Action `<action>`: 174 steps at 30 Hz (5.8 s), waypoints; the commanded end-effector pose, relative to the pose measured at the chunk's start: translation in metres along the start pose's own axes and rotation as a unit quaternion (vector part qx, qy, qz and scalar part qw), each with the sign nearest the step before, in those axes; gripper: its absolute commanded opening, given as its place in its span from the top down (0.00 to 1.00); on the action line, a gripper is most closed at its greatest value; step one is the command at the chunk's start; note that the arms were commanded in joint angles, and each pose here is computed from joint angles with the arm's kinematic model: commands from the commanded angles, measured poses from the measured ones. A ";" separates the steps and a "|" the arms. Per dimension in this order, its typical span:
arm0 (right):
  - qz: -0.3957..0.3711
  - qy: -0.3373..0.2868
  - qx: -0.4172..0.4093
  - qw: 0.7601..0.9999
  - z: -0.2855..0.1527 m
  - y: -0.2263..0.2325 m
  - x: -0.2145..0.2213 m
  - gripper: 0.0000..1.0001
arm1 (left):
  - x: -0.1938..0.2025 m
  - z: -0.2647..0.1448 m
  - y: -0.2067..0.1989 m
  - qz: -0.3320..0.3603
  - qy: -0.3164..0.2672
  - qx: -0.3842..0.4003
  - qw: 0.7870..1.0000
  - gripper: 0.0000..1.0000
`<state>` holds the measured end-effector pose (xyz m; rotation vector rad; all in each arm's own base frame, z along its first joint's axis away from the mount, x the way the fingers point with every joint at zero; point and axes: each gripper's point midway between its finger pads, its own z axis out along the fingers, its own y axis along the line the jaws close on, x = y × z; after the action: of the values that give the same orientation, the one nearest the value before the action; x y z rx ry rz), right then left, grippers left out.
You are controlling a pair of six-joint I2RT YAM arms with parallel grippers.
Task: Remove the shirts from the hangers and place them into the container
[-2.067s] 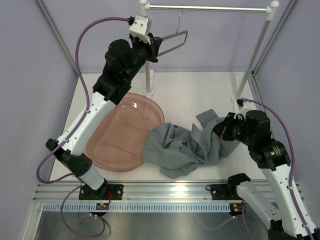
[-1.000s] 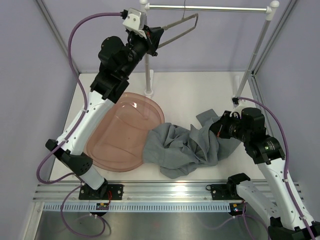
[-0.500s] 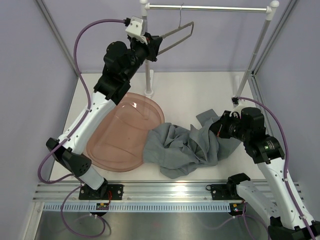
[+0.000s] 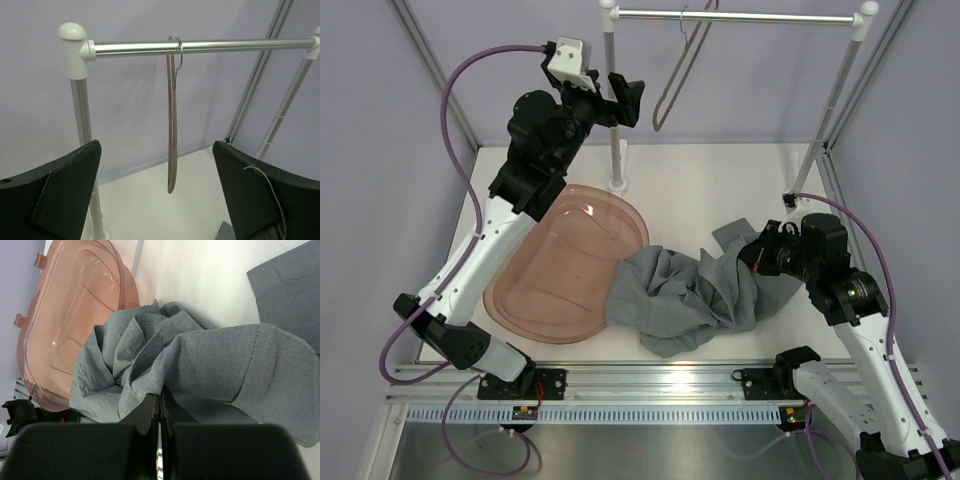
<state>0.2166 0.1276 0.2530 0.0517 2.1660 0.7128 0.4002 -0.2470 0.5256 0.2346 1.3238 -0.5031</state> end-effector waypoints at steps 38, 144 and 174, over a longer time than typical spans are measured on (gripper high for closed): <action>-0.190 0.004 -0.309 0.932 0.019 0.319 -0.117 1.00 | 0.086 -0.324 -0.043 -0.208 0.112 0.176 0.956 0.01; -0.092 0.149 -0.204 0.963 0.001 0.134 0.114 0.26 | -0.290 -0.157 0.038 0.176 -0.334 -0.030 0.926 1.00; -0.094 0.116 -0.188 0.971 -0.012 0.120 0.103 0.25 | -0.133 -0.189 0.097 0.064 -0.188 -0.144 0.969 1.00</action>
<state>0.1142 0.2553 0.2361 -0.4652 2.2181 1.0647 0.2836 -0.0644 0.5922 0.0756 1.0157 -0.1859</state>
